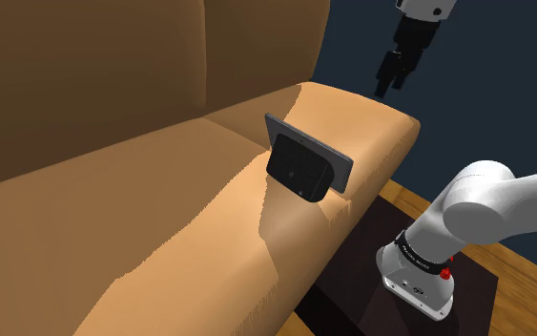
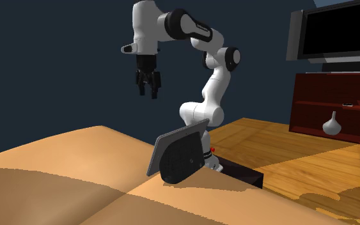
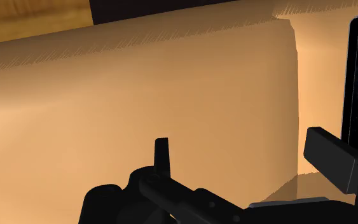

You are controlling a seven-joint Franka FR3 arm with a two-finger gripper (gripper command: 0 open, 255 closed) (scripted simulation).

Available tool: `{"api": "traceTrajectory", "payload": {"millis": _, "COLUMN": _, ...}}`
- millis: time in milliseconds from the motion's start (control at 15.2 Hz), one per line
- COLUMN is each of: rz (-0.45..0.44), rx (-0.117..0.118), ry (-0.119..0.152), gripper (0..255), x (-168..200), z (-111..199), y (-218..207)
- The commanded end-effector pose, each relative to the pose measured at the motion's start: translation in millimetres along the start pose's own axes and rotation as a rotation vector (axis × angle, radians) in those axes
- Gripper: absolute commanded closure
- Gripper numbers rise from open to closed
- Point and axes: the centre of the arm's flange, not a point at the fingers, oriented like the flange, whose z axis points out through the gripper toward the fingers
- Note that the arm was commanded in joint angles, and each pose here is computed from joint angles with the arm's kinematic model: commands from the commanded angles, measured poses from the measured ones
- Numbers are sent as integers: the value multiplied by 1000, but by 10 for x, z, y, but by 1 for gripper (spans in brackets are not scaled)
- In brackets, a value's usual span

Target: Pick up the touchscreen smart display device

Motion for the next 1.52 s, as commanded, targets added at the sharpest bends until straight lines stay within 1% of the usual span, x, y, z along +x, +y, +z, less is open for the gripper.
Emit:
{"api": "traceTrajectory", "payload": {"millis": 0, "rz": 0, "rx": 0, "ry": 0, "gripper": 0, "x": 0, "z": 0, "y": 0}}
{"api": "traceTrajectory", "payload": {"millis": 594, "rz": -96, "rx": -149, "ry": 14, "gripper": 0, "x": -153, "z": 92, "y": -1407}}
{"api": "traceTrajectory", "payload": {"millis": 924, "rz": -150, "rx": -232, "ry": 22, "gripper": 0, "x": -294, "z": 233, "y": -2169}}
{"api": "traceTrajectory", "payload": {"millis": 1254, "rz": -203, "rx": -315, "ry": 30, "gripper": 0, "x": -475, "z": 439, "y": -2909}}
{"api": "traceTrajectory", "payload": {"millis": 1320, "rz": -210, "rx": -325, "ry": 31, "gripper": 0, "x": -500, "z": 468, "y": -2999}}
{"api": "traceTrajectory", "payload": {"millis": 1452, "rz": -210, "rx": -325, "ry": 31, "gripper": 0, "x": -495, "z": 574, "y": -3005}}
